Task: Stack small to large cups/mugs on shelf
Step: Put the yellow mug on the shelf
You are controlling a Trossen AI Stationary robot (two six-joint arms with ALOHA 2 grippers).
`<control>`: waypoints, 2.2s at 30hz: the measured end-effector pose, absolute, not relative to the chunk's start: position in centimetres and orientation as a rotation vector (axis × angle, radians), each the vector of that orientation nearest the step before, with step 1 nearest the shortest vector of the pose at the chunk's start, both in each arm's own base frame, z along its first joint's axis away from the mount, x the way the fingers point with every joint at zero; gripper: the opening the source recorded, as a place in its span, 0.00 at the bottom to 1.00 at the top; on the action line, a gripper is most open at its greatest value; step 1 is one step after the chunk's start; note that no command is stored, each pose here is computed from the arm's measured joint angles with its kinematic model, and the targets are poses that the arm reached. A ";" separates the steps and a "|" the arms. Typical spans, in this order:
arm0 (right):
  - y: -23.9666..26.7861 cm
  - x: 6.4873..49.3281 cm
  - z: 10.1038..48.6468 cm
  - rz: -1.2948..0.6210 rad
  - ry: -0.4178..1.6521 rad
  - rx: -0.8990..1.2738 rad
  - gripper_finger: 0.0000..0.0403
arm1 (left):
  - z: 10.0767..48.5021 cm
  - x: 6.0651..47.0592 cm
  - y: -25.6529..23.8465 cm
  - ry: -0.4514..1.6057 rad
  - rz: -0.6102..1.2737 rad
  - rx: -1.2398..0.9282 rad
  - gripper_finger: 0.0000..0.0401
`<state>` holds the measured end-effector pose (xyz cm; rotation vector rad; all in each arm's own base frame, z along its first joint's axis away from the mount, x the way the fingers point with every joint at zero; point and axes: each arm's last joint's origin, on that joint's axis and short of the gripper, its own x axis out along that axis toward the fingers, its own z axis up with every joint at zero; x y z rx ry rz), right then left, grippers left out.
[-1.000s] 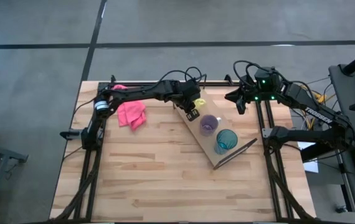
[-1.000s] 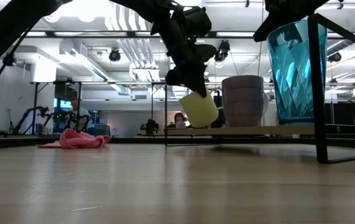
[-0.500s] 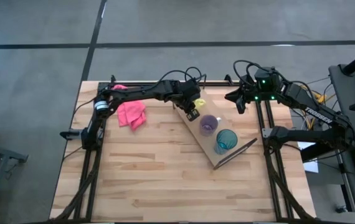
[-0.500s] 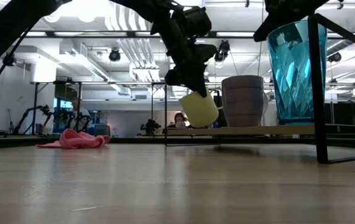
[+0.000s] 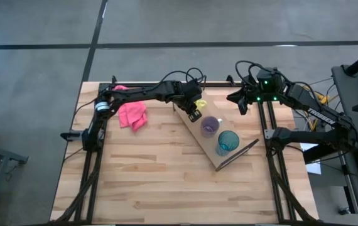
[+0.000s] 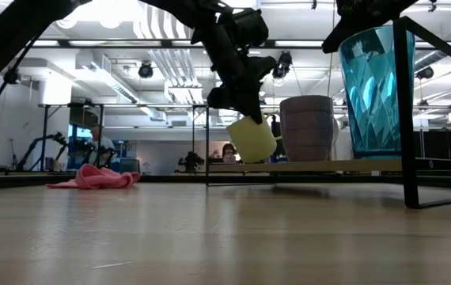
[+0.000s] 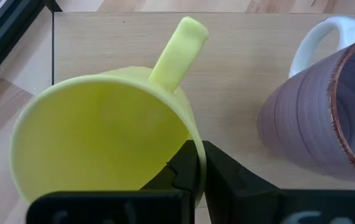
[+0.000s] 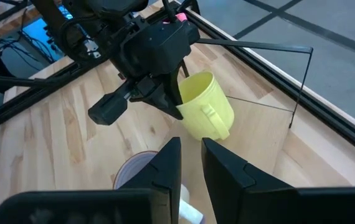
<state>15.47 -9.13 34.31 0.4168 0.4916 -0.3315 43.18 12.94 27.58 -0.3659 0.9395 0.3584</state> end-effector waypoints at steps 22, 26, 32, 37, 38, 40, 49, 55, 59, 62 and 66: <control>-9.1 15.5 34.3 -0.330 0.493 0.409 0.15 | 28.4 44.2 13.2 0.813 0.332 -0.321 0.20; -9.1 15.5 34.3 -0.328 0.494 0.403 0.15 | 28.4 44.2 13.2 0.803 0.331 -0.319 0.21; -9.1 15.5 34.3 -0.324 0.496 0.388 0.15 | 28.6 44.4 13.3 0.770 0.333 -0.320 0.20; -9.1 15.5 34.3 -0.324 0.496 0.388 0.15 | 28.4 44.3 13.1 0.799 0.335 -0.321 0.20; -9.1 15.5 34.3 -0.324 0.496 0.388 0.15 | 28.4 44.2 13.0 0.811 0.335 -0.322 0.20; -9.1 15.5 34.3 -0.324 0.496 0.389 0.15 | 28.2 44.1 12.9 0.833 0.334 -0.323 0.20; -9.1 15.5 34.2 -0.321 0.500 0.378 0.15 | 28.7 43.1 12.4 0.896 0.340 -0.337 0.20; -9.1 15.5 34.1 -0.320 0.506 0.377 0.15 | 29.7 42.3 12.1 0.908 0.346 -0.354 0.20; -9.1 15.5 34.1 -0.320 0.506 0.377 0.15 | 29.7 41.8 11.9 0.950 0.349 -0.359 0.20; -9.1 15.5 34.1 -0.320 0.506 0.378 0.15 | 29.4 41.1 11.7 1.028 0.358 -0.365 0.20; -9.1 15.5 34.1 -0.320 0.506 0.377 0.15 | 29.1 40.8 11.7 1.071 0.397 -0.332 0.16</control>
